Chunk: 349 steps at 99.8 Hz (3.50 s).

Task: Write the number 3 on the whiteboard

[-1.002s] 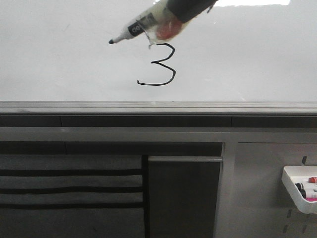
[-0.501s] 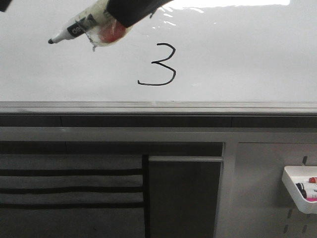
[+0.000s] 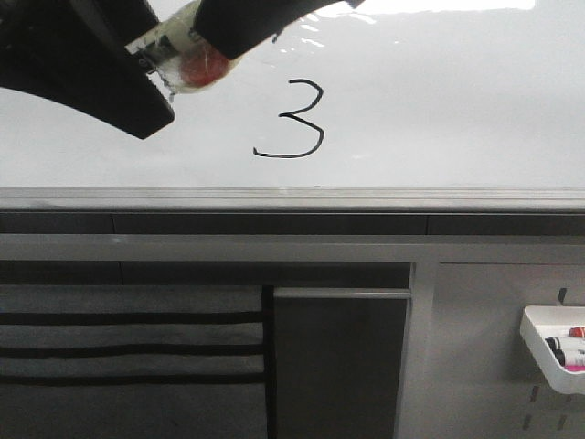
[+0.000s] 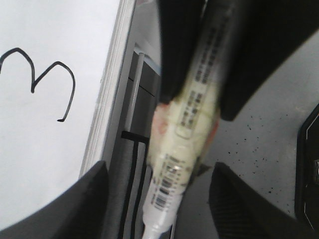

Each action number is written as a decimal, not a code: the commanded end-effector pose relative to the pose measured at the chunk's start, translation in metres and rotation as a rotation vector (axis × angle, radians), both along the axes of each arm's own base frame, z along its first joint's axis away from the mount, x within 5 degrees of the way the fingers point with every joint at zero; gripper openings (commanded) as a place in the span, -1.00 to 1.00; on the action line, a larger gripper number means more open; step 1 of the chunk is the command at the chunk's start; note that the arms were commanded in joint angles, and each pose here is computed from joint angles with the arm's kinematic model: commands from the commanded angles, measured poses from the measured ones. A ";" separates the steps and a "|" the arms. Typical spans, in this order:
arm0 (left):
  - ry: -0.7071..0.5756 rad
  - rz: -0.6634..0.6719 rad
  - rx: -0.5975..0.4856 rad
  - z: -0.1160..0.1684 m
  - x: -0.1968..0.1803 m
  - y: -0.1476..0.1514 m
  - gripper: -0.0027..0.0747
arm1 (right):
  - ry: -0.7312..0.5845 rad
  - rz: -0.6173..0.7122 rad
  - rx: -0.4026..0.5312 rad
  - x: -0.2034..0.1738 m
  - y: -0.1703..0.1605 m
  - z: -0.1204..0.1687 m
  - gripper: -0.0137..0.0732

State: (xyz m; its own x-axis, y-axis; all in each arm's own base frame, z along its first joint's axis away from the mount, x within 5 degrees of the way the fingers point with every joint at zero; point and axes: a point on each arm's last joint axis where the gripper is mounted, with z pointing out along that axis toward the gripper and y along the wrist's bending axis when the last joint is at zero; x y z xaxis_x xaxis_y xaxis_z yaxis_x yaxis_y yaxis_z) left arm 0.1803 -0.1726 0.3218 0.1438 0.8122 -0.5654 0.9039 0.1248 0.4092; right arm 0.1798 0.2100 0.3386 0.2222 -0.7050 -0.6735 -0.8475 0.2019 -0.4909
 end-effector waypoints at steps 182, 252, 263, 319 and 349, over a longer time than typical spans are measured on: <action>0.139 1.030 -0.619 -0.049 0.121 0.090 -0.98 | 0.042 -0.339 0.214 0.007 -0.076 0.049 0.08; 0.038 0.882 -0.539 -0.015 0.096 0.092 0.13 | 0.094 -0.359 0.168 -0.013 -0.094 0.054 0.08; 0.027 0.780 -0.498 0.014 0.066 0.094 0.13 | 0.149 -0.488 0.248 -0.022 -0.114 0.062 0.08; -0.082 0.770 -0.695 0.057 -0.097 0.134 -0.84 | 0.157 -0.910 0.694 -0.092 -0.182 0.052 -0.86; -0.068 0.886 -0.954 -0.007 -0.087 0.137 -0.98 | 0.169 -0.915 0.687 -0.100 -0.183 0.036 -0.86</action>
